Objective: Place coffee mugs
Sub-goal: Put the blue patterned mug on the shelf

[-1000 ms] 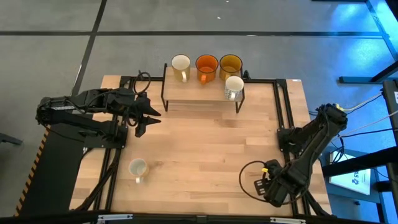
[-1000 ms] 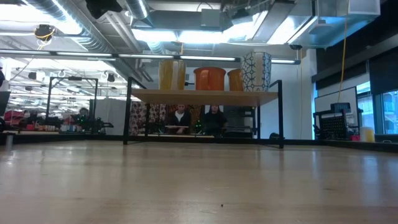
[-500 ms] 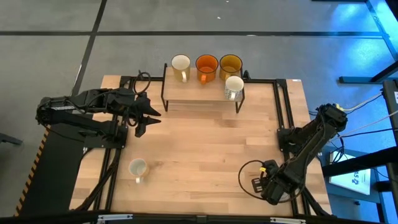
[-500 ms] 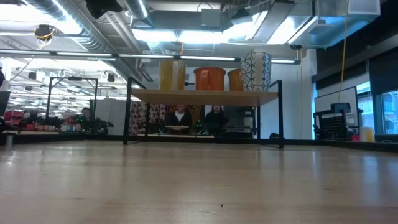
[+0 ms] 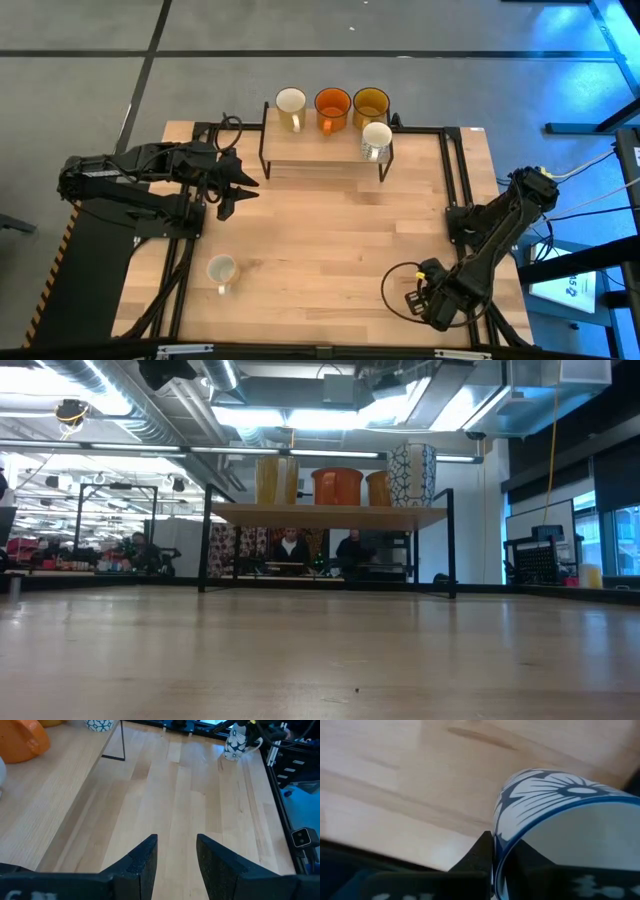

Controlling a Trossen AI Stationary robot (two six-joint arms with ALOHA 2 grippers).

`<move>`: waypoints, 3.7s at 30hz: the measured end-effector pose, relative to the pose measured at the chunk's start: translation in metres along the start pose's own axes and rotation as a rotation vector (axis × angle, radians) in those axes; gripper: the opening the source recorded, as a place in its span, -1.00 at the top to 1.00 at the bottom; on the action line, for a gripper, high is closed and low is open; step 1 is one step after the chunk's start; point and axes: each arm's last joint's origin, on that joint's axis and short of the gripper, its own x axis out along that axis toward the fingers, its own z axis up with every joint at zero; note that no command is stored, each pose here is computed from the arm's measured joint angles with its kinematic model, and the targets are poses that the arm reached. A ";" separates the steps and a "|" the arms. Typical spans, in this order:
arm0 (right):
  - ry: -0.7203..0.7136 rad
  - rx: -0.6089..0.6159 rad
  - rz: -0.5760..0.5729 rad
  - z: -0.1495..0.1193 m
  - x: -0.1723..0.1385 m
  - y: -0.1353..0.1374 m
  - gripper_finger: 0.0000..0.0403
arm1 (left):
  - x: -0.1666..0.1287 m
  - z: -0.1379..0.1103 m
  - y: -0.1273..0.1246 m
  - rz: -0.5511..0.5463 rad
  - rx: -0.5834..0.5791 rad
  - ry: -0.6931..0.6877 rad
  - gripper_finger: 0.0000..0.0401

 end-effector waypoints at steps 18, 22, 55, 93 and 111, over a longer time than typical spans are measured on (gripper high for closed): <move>-0.314 -0.415 0.262 0.099 -0.076 0.076 0.99 | 0.000 0.000 0.000 0.015 0.000 -0.003 0.35; -0.405 -0.504 0.280 0.125 -0.099 0.090 0.99 | 0.000 0.000 0.001 0.026 0.000 -0.004 0.35; -0.579 -0.646 0.151 0.301 -0.193 0.150 0.99 | 0.000 0.001 0.001 0.051 -0.001 -0.018 0.35; -0.489 -0.530 0.041 0.362 -0.187 0.114 0.93 | 0.000 0.001 0.002 0.074 0.006 -0.021 0.35; -0.587 -0.483 0.063 0.367 -0.190 0.119 0.42 | 0.000 0.001 0.002 0.074 0.007 -0.020 0.35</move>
